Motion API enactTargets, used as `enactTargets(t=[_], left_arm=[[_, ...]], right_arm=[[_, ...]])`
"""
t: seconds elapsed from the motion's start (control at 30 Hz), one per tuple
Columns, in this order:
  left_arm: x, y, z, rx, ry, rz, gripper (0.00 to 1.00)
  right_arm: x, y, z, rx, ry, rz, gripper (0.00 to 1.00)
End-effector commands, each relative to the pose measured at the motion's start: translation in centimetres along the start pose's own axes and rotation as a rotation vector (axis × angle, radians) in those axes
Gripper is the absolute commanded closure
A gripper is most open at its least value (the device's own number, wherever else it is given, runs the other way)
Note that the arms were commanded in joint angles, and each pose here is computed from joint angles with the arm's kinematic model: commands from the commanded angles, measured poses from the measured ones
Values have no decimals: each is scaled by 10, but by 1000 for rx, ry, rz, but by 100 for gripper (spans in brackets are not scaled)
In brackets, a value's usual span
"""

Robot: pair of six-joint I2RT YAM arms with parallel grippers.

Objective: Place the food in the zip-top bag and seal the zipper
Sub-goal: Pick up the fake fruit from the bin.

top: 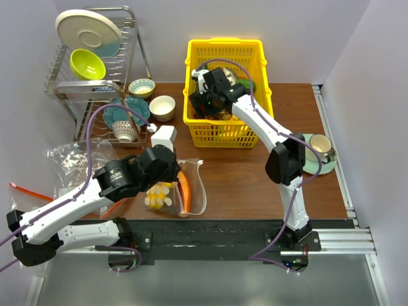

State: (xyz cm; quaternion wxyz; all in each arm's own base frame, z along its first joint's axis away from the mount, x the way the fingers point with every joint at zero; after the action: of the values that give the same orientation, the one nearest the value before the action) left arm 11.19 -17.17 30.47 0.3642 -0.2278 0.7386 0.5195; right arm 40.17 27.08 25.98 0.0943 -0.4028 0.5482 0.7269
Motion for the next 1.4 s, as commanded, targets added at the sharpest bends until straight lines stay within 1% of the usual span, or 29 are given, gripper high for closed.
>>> enactTargets(t=[0.0, 0.03, 0.13, 0.17, 0.23, 0.3, 0.33, 0.37, 0.4, 0.47, 0.5, 0.67, 0.7, 0.8, 0.83, 0.87, 0.9, 0.93, 0.97, 1.0, 1.1, 1.13, 1.17, 1.2, 1.23, 1.27, 1.3, 1.33, 1.37], left_arm=[[-8, 0, -7, 42, 25, -46, 100], [-8, 0, -7, 40, 28, -46, 100], [-10, 1, -8, 38, 33, -48, 100], [-11, 1, -8, 34, 35, -48, 100], [-12, 1, -9, 34, 40, -53, 100], [-13, 1, -9, 32, 41, -57, 100], [-13, 1, -9, 33, 44, -59, 100], [-13, 0, -9, 33, 42, -65, 100], [-13, -1, -9, 30, 37, -65, 100], [-13, -3, -10, 29, 31, -64, 100], [-14, -3, -11, 31, 24, -65, 100], [-16, -8, -16, 49, 13, -61, 100], [-16, -9, -17, 51, 10, -60, 100], [-15, -11, -18, 55, 11, -58, 100], [-15, -11, -19, 60, 11, -57, 100], [-15, -12, -20, 64, 13, -57, 100], [-15, -12, -20, 67, 17, -58, 100], [-15, -12, -21, 72, 18, -58, 100], [-15, -13, -21, 77, 22, -60, 100], [-16, -13, -22, 79, 24, -61, 100], [-18, -14, -26, 98, 29, -57, 100], [-18, -16, -28, 97, 25, -50, 100], [-21, -15, -30, 105, 27, -51, 100], [-21, -16, -31, 106, 26, -48, 100], [-22, -18, -33, 108, 23, -40, 100], [-25, -17, -35, 114, 25, -42, 100], [-25, -20, -37, 111, 21, -33, 100], [-25, -21, -38, 110, 18, -26, 100], [-29, -19, -40, 119, 20, -31, 100]], right_arm=[[-30, -2, -2, 0, 104, -144, 23], [-30, -12, -4, 17, 105, -147, 23], [-37, -22, -9, 96, 114, -172, 24], [-38, -23, -10, 111, 122, -176, 29], [-40, -21, -12, 143, 131, -176, 57], [-38, -13, -13, 143, 131, -173, 92], [-40, -9, -12, 134, 127, -194, 96], [-46, 12, -12, 130, 114, -237, 98], [-37, 10, -12, 131, 111, -217, 100], [-41, 29, -12, 147, 92, -264, 100], [-44, 48, -13, 153, 84, -295, 100], [-51, 103, -14, 181, 34, -377, 100], [-54, 122, -14, 172, 26, -408, 100], [-54, 148, -9, 115, 4, -447, 100], [-54, 169, -7, 92, -13, -484, 100], [-54, 178, -6, 72, -17, -499, 100], [-49, 183, -2, 22, -4, -495, 100], [-48, 204, 2, -25, -52, -538, 100], [-45, 214, 5, -71, -62, -552, 100], [-36, 212, 9, -129, -68, -527, 100], [-14, 235, 19, -268, -127, -544, 100], [-10, 243, 25, -354, -160, -562, 100], [6, 247, 27, -394, -178, -548, 100], [10, 254, 31, -457, -183, -581, 100], [18, 258, 37, -535, -218, -564, 100], [37, 260, 38, -578, -233, -545, 100], [41, 264, 40, -621, -238, -567, 100], [49, 266, 44, -686, -264, -539, 100], [63, 258, 45, -703, -289, -501, 100]])
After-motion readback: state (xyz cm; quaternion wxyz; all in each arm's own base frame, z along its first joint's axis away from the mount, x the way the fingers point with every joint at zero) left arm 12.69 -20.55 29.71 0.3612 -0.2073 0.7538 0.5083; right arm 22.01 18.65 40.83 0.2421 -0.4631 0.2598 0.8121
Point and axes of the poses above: each gripper's point midway between its finger pads, its own y axis back along the fingers, its own z axis along the line the jaws close on, x = y × z, the point moved 10 cm from there along y, back along the fingers, and after that the axes turned 6 degrees about -y, right-handed, at the moved point
